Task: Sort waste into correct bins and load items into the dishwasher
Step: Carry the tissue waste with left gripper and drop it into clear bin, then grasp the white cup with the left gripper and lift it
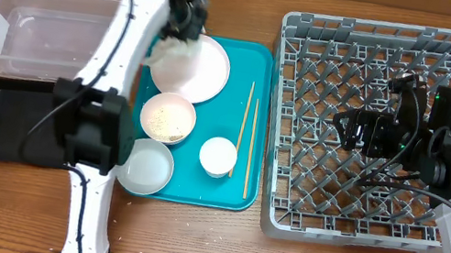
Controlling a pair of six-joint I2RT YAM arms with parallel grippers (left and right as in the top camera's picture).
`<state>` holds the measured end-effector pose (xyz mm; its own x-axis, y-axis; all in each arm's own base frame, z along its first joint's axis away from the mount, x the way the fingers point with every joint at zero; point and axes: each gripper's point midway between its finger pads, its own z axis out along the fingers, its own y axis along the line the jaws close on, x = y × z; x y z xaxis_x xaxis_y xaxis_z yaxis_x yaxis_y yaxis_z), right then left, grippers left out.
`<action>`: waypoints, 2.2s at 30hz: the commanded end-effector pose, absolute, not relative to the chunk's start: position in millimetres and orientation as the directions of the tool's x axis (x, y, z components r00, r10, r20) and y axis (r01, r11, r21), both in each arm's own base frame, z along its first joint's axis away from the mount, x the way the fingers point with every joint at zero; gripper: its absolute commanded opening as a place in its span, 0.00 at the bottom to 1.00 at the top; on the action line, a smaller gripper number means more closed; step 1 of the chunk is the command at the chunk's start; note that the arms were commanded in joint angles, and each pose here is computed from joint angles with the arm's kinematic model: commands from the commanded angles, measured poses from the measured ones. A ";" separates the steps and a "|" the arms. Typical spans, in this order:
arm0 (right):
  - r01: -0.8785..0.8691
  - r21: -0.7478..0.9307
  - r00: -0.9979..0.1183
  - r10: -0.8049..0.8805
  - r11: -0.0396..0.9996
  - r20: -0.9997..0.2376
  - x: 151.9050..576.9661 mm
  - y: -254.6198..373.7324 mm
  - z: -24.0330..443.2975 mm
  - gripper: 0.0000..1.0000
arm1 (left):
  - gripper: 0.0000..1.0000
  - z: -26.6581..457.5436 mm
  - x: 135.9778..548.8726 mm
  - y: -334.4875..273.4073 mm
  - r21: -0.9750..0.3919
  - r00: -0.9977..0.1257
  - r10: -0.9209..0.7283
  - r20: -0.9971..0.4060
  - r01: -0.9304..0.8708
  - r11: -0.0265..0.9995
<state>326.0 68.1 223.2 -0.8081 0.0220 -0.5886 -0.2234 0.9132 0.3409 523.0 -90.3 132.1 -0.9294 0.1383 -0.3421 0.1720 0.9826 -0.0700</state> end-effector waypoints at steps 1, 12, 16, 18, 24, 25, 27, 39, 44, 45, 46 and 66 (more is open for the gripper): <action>-0.234 0.339 -0.787 0.027 0.911 -0.616 330.4 67.3 234.5 1.00 | 0.04 192.1 523.5 -48.3 -0.109 -0.909 -0.055 -0.414 -0.010 0.994; -0.235 0.339 -0.786 0.028 0.911 -0.618 330.8 67.4 234.8 1.00 | 0.04 148.9 501.0 89.1 -0.077 -0.846 -0.442 -0.299 -0.440 0.895; -0.235 0.339 -0.786 0.028 0.911 -0.618 330.8 67.4 234.9 1.00 | 0.09 122.9 501.7 107.0 -0.076 -0.832 -0.471 -0.294 -0.471 0.879; -0.234 0.340 -0.786 0.028 0.911 -0.617 330.7 67.5 234.8 1.00 | 0.36 113.8 501.2 110.3 -0.074 -0.831 -0.475 -0.289 -0.476 0.876; -0.235 0.340 -0.786 0.028 0.911 -0.618 330.7 67.5 234.8 1.00 | 0.80 121.3 508.7 106.1 -0.102 -0.846 -0.432 -0.313 -0.422 0.901; -0.235 0.339 -0.786 0.028 0.911 -0.618 330.7 67.5 234.8 1.00 | 0.80 128.5 511.1 102.6 -0.120 -0.852 -0.413 -0.321 -0.396 0.910; -0.234 0.340 -0.786 0.028 0.911 -0.617 330.7 67.5 234.8 1.00 | 0.81 147.6 513.7 94.9 -0.156 -0.861 -0.383 -0.335 -0.351 0.923; -0.235 0.339 -0.785 0.028 0.911 -0.618 330.9 67.4 234.9 1.00 | 0.77 294.3 459.0 38.6 -0.275 -0.878 -0.195 -0.437 -0.075 0.958; -0.232 0.341 -0.790 0.028 0.911 -0.612 329.5 67.5 233.9 1.00 | 0.75 317.4 437.4 -7.8 -0.355 -0.885 -0.140 -0.443 0.030 0.934; -0.232 0.342 -0.792 0.027 0.911 -0.610 328.9 67.5 233.4 1.00 | 0.75 317.9 431.6 -15.5 -0.351 -0.891 -0.122 -0.436 0.044 0.935; -0.231 0.342 -0.793 0.027 0.911 -0.609 328.7 67.5 233.3 1.00 | 0.75 316.9 424.4 -24.7 -0.340 -0.899 -0.087 -0.429 0.071 0.938; -0.241 0.334 -0.775 0.027 0.911 -0.632 333.9 67.3 237.4 1.00 | 0.64 134.9 303.7 -161.8 -0.275 -0.910 0.414 0.000 0.398 0.875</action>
<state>330.6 68.1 226.7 -0.7934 0.0222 -0.6083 -0.2315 0.9132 0.3353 317.1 -151.8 156.9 -0.9339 0.3568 -0.0250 0.3490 0.8937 -0.2821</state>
